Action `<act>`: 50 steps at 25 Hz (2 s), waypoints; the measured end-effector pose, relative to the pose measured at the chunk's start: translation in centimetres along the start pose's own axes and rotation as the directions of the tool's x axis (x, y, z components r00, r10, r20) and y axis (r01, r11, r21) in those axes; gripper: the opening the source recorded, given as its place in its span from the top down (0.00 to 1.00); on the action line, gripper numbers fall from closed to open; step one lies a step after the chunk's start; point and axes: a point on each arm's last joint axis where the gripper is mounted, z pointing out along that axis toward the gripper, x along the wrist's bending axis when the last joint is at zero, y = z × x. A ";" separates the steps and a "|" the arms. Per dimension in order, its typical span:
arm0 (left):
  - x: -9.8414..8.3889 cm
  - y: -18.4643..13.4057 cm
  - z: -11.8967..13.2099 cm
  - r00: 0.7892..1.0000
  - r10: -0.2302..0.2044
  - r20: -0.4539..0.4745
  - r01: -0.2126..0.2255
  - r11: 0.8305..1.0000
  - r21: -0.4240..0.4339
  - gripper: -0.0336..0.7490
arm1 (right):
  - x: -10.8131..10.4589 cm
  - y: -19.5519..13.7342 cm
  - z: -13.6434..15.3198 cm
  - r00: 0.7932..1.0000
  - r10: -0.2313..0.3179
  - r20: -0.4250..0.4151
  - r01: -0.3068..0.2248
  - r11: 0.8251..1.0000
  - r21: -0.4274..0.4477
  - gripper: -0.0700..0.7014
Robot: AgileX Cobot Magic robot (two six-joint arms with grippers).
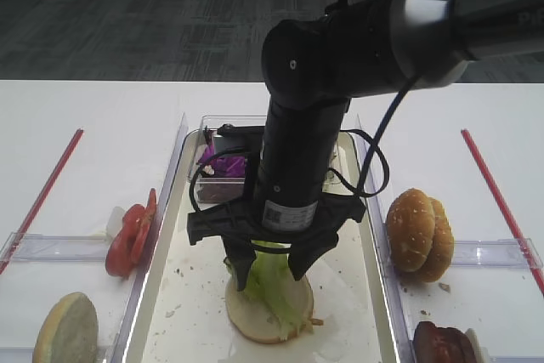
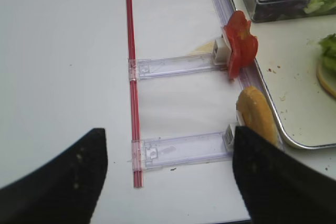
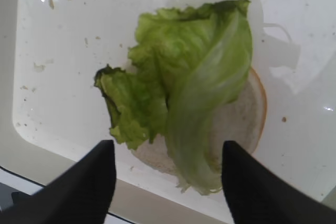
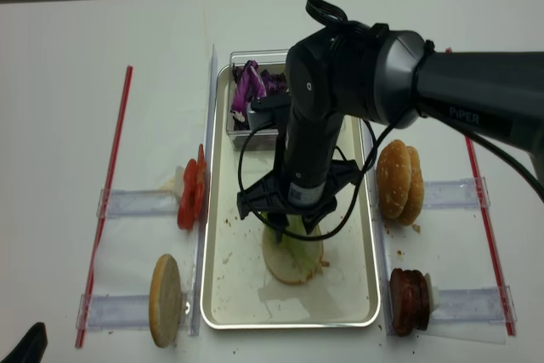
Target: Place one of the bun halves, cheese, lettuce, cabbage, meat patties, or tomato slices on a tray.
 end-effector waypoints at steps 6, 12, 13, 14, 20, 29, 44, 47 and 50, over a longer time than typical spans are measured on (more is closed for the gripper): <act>0.0 0.0 0.0 1.000 0.000 0.000 0.000 1.000 0.000 0.32 | 0.0 -0.2 0.0 1.000 0.000 0.005 0.000 1.000 0.018 0.19; 0.0 0.0 0.0 1.000 0.000 0.000 0.000 1.000 0.000 0.32 | -0.1 -0.3 0.0 1.000 0.001 0.010 -0.001 0.999 0.032 0.17; 0.0 0.0 0.0 1.000 0.000 0.000 0.000 1.000 0.000 0.32 | -0.1 -0.3 0.0 1.000 0.001 0.012 -0.001 0.999 0.038 0.17; 0.0 0.0 0.0 1.000 0.000 0.000 0.000 1.000 0.000 0.32 | 0.0 -0.3 -0.2 1.000 -0.001 0.012 0.000 0.999 0.037 0.17; 0.0 0.0 0.0 1.000 0.000 0.000 0.000 1.000 0.000 0.32 | 1.1 1.3 -3.3 0.998 -0.044 0.036 0.044 0.999 -0.017 0.17; 0.0 0.0 0.0 1.000 0.000 0.000 0.000 1.000 0.000 0.32 | 0.0 4.6 -9.4 1.000 0.011 0.000 -0.011 0.988 -0.154 0.17; 0.0 0.0 0.0 1.000 0.000 0.000 0.000 1.000 0.000 0.32 | -8.6 7.3 -12.5 0.987 0.163 0.010 -0.156 0.960 -0.231 0.17; 0.0 0.0 0.0 1.000 0.000 0.000 0.000 1.000 0.000 0.32 | -10.9 7.6 -13.1 0.981 0.192 0.031 -0.178 0.952 -0.248 0.17; 0.0 0.0 0.0 1.000 0.000 0.000 0.000 1.000 0.000 0.32 | -13.6 7.7 -13.7 0.971 0.231 0.056 -0.209 0.941 -0.266 0.17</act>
